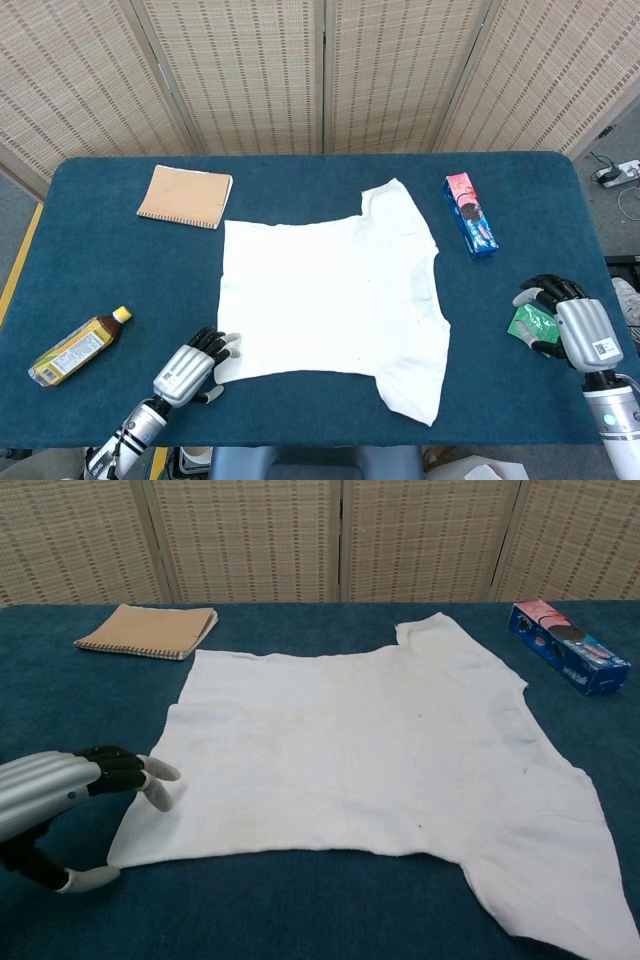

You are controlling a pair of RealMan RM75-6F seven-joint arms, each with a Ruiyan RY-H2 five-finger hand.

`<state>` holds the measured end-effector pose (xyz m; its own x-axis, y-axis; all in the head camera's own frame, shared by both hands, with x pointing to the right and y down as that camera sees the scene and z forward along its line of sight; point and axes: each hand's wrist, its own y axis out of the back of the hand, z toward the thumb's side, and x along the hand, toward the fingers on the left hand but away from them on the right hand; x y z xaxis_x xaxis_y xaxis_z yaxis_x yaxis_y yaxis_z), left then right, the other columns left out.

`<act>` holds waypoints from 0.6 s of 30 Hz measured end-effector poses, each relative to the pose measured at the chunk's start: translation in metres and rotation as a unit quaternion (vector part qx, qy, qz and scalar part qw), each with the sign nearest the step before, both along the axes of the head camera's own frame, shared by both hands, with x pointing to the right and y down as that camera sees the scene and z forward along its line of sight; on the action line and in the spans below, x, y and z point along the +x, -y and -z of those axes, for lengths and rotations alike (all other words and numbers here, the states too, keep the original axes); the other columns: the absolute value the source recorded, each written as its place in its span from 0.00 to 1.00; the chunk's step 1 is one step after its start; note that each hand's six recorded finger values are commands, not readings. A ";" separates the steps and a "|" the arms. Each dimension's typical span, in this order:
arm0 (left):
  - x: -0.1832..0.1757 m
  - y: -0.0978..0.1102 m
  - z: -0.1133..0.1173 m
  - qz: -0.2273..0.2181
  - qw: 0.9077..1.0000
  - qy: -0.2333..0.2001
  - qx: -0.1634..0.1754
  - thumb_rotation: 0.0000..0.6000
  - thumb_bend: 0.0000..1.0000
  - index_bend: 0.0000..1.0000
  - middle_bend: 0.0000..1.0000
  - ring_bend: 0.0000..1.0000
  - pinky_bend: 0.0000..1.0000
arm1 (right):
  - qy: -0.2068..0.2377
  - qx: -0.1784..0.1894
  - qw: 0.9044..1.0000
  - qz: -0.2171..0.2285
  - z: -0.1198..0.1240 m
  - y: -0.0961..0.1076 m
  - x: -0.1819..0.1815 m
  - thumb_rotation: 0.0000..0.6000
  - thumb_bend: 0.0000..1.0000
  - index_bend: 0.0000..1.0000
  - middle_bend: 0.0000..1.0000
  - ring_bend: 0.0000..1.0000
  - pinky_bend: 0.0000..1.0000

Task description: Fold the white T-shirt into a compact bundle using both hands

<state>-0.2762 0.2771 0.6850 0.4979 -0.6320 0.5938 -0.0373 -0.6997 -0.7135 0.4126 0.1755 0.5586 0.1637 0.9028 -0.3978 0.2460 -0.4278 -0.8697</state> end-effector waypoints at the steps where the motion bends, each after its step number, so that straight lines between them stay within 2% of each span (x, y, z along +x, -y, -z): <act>1: 0.000 0.000 -0.001 0.001 1.000 0.001 0.001 1.00 0.27 0.33 0.16 0.14 0.07 | 0.000 0.000 1.000 -0.001 0.000 0.000 0.001 1.00 0.29 0.45 0.32 0.21 0.24; 18: 0.003 -0.002 -0.010 0.004 1.000 0.005 -0.005 1.00 0.27 0.33 0.16 0.14 0.07 | -0.002 0.000 1.000 -0.006 0.000 -0.002 0.004 1.00 0.29 0.45 0.32 0.21 0.24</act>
